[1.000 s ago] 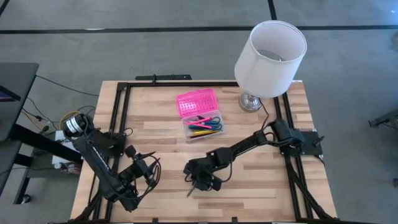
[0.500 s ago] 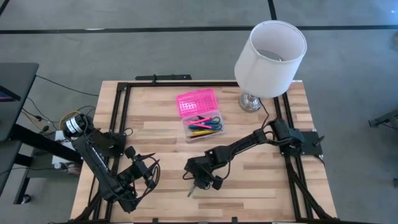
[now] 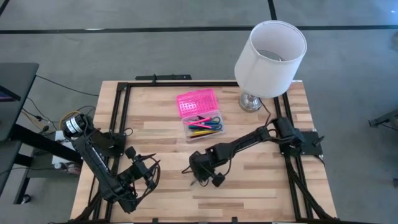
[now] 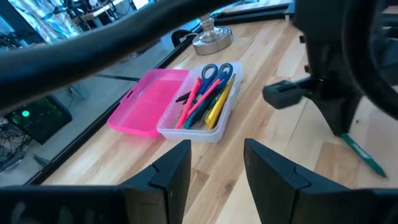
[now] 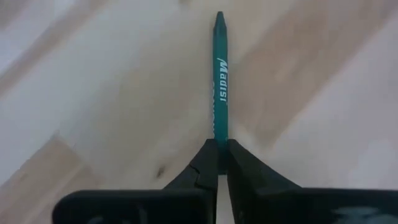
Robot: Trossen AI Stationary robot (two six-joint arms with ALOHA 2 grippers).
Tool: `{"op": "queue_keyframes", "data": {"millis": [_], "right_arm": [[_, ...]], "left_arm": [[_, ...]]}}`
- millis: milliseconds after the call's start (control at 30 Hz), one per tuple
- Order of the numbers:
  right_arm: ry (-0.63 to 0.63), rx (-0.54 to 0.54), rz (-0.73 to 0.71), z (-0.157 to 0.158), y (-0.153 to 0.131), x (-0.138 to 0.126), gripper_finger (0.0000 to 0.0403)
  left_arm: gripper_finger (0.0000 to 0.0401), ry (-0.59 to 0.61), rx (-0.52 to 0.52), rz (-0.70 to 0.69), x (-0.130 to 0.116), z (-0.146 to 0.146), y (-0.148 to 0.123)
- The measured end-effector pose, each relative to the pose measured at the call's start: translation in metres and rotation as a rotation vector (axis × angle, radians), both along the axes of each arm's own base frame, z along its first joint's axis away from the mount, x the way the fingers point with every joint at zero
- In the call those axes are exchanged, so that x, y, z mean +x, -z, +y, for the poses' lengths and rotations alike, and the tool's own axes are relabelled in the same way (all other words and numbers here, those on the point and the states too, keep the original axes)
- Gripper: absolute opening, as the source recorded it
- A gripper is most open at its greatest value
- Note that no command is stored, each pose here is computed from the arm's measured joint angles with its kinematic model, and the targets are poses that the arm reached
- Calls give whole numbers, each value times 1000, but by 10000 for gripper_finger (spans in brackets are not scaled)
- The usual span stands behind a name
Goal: Pick & place school supplies into a supply box
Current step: Put the green crayon into the pink supply box
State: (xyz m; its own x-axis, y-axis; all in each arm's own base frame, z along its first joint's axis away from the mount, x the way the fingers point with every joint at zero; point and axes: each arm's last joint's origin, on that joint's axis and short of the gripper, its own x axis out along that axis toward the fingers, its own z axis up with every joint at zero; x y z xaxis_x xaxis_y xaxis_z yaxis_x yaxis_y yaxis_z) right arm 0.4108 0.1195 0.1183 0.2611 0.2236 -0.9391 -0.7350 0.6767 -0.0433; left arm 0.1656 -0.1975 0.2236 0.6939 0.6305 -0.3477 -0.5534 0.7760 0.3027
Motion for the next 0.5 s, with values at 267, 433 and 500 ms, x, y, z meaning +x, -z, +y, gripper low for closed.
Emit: {"op": "queue_keyframes", "data": {"millis": [267,433,500], "right_arm": [[292,-33,319,-16,-8,-28,5],[372,-19,355,-19,-9,-28,20],[381,-18,355,-19,-9,-28,33]], "left_arm": [[143,23,40,-17,0,1,1],[143,25,43,-24,-1,3,9],[143,25,43,-23,-2,4,13]]}}
